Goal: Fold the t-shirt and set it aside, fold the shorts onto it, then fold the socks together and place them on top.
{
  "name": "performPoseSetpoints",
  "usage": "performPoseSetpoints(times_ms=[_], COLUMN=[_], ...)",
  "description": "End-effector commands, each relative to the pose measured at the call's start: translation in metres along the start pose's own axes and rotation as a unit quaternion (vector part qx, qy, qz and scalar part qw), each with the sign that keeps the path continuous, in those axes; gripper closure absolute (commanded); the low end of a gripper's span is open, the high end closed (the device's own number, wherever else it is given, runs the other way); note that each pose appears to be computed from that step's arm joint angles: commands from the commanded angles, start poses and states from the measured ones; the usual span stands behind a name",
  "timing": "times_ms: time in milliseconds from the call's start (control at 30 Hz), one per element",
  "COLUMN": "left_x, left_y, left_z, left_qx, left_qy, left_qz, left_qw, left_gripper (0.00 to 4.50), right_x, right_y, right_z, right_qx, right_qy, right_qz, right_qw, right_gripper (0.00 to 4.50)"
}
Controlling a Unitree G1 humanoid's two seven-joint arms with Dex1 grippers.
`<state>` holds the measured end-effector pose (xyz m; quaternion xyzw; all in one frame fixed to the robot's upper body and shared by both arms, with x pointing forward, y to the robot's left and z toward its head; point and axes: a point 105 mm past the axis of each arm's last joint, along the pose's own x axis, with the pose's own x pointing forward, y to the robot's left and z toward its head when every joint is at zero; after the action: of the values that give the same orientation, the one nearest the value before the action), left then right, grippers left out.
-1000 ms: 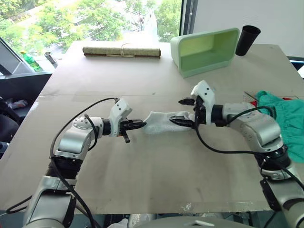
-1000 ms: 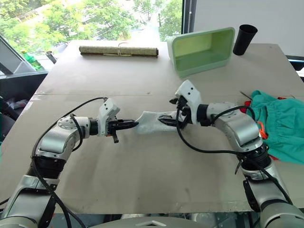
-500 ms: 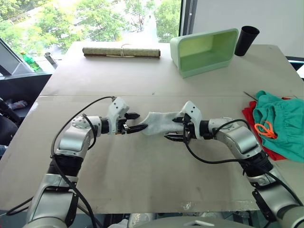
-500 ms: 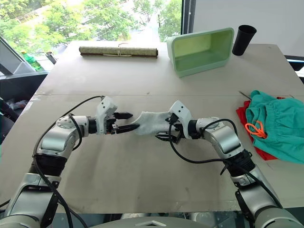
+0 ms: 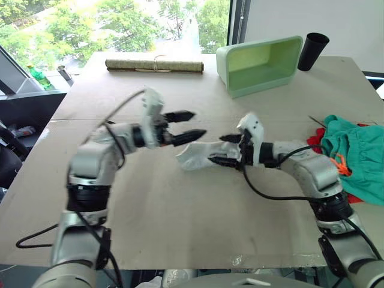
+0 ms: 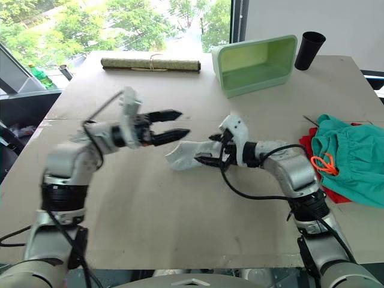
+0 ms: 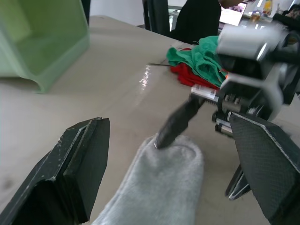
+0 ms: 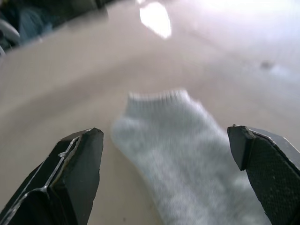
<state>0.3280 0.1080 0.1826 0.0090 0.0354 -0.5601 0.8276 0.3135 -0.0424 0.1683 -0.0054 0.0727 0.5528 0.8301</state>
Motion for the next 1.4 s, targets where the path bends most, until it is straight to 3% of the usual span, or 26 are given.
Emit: performPoseSetpoints(times_ms=[33,267,433,500,700,833,1067,1400], left_x=[0.010,0.014,0.019,0.018,0.015,0.015,0.019,0.019], left_y=[0.001,0.021,0.019,0.020,0.034,0.041,0.038,0.039], left_z=[-0.005,-0.041,-0.037,-0.043,-0.062,-0.057,-0.072,-0.082], left_qx=[0.031,0.112,0.165,0.183,0.226,0.215,0.212,0.207], left_qy=[0.019,0.110,0.092,0.108,0.164,0.147,0.168,0.177], left_qz=[0.010,0.048,0.019,0.010,0.014,0.030,0.022,0.025], left_qw=[0.999,0.986,0.982,0.977,0.960,0.965,0.962,0.962], left_gripper=[0.15,0.15,0.15,0.15,0.15,0.15,0.15,0.15], right_x=[-0.024,-0.051,-0.050,-0.050,-0.042,-0.042,-0.028,-0.004], right_y=[-0.009,-0.033,-0.037,-0.040,-0.039,-0.039,-0.032,-0.017], right_z=[0.017,-0.028,-0.048,-0.055,-0.061,-0.059,-0.067,-0.075], right_qx=[0.000,0.055,0.110,0.139,0.179,0.183,0.161,0.231], right_qy=[-0.035,0.041,0.053,0.062,0.062,0.056,0.087,0.079], right_qz=[-0.031,-0.146,-0.184,-0.204,-0.212,-0.213,-0.192,-0.150], right_qw=[0.999,0.987,0.975,0.967,0.959,0.958,0.964,0.958], right_gripper=[0.00,0.00,0.00,0.00,0.00,0.00,0.00,0.00])
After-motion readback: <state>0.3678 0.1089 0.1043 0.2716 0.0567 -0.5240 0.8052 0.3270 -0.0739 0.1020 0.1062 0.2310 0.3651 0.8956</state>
